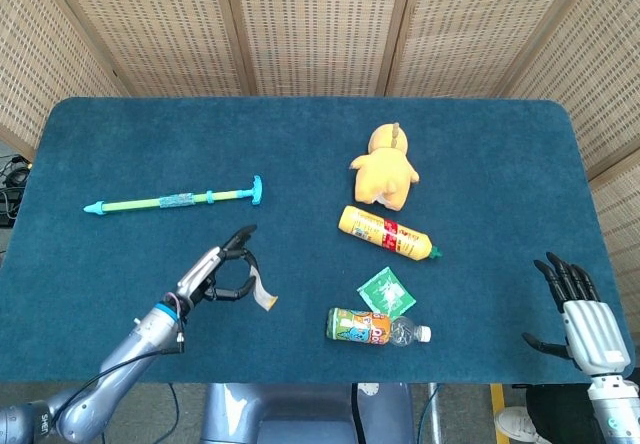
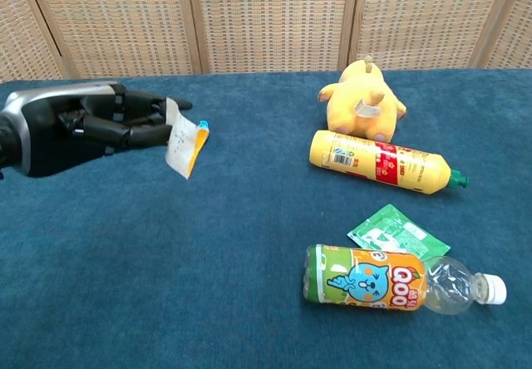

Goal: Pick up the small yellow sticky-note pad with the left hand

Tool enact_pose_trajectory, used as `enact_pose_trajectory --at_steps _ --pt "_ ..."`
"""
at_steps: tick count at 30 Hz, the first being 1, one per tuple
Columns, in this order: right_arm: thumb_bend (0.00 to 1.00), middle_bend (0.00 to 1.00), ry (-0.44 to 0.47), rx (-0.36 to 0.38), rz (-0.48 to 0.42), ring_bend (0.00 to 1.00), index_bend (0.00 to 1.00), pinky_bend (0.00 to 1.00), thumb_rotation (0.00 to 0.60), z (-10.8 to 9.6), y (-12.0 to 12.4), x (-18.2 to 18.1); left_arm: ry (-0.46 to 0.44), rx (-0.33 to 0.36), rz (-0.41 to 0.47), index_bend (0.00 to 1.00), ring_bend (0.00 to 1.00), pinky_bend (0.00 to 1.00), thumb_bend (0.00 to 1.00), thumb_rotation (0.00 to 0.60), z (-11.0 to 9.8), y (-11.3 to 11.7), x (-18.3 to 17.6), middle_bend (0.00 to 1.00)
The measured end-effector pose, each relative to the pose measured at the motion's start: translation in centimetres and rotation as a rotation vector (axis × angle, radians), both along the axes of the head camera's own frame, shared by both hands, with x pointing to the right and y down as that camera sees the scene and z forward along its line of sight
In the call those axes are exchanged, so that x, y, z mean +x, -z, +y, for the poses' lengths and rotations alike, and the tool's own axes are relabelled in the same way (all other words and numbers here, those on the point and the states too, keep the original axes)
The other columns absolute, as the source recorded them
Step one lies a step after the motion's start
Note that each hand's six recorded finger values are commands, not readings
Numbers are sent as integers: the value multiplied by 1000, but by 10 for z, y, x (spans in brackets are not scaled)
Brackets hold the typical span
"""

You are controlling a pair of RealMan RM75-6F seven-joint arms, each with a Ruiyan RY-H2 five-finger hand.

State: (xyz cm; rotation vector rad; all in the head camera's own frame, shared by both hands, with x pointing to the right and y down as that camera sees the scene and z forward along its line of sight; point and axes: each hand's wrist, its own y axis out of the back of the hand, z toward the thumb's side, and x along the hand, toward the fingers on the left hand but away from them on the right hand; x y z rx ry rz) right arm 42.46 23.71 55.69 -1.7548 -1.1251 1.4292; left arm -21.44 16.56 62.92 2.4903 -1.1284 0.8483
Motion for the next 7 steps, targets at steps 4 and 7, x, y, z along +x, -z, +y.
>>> enact_pose_trajectory --at_steps 4,7 --pt "0 0 15 0 5 0 0 0 600 1 0 -4 -27 -71 60 582 0 0 567 600 21 3 7 0" --pt "0 0 20 2 9 0 0 0 600 3 1 -6 -44 -72 83 582 0 0 566 600 27 9 9 0"
